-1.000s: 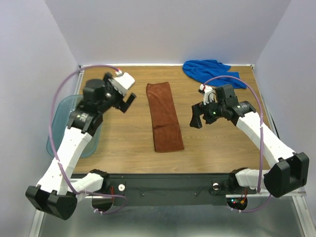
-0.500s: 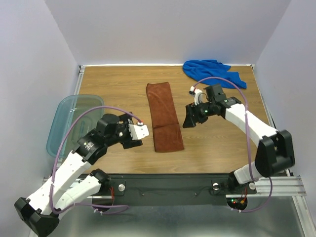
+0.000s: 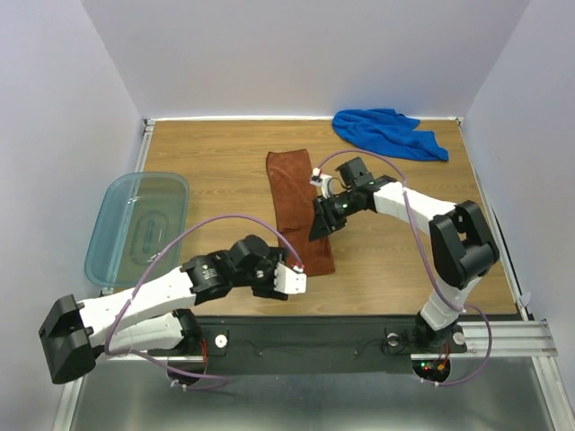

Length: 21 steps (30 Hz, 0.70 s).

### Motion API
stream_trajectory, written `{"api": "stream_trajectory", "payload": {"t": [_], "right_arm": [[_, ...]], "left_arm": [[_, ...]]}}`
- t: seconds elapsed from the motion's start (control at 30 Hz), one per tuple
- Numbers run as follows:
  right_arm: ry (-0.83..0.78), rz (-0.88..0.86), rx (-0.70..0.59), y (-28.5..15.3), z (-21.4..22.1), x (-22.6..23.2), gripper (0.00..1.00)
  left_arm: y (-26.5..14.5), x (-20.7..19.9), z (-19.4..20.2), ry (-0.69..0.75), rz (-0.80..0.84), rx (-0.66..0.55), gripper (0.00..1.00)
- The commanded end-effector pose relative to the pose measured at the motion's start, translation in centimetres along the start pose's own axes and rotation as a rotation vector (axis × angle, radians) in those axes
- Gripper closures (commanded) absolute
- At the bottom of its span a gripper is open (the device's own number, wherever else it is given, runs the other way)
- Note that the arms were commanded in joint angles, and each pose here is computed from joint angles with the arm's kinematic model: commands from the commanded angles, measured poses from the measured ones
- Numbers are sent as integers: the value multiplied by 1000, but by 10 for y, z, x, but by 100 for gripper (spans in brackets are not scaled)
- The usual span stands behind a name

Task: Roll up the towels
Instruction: Roll the towel

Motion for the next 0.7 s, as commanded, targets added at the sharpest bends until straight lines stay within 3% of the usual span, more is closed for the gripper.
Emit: {"api": "stream_trajectory", "payload": {"t": [0.0, 0.27, 0.67], "right_arm": [[-5, -45, 13, 27, 1, -6, 56], [71, -30, 101, 56, 18, -40, 56], [179, -64, 161, 73, 43, -58, 55]], "left_arm": [[17, -7, -6, 42, -20, 5, 22], [55, -10, -17, 90, -55, 5, 15], [88, -27, -2, 199, 11, 90, 31]]}}
Point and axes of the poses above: each gripper's point midway between its finger pads, its own y axis out along the fingers, its own x axis along the line the jaws close on, z = x × y, the point moved 8 cm from there along -y, back along the fingers, and after that the axes turned 10 degrees about y, right-handed, at the moved point
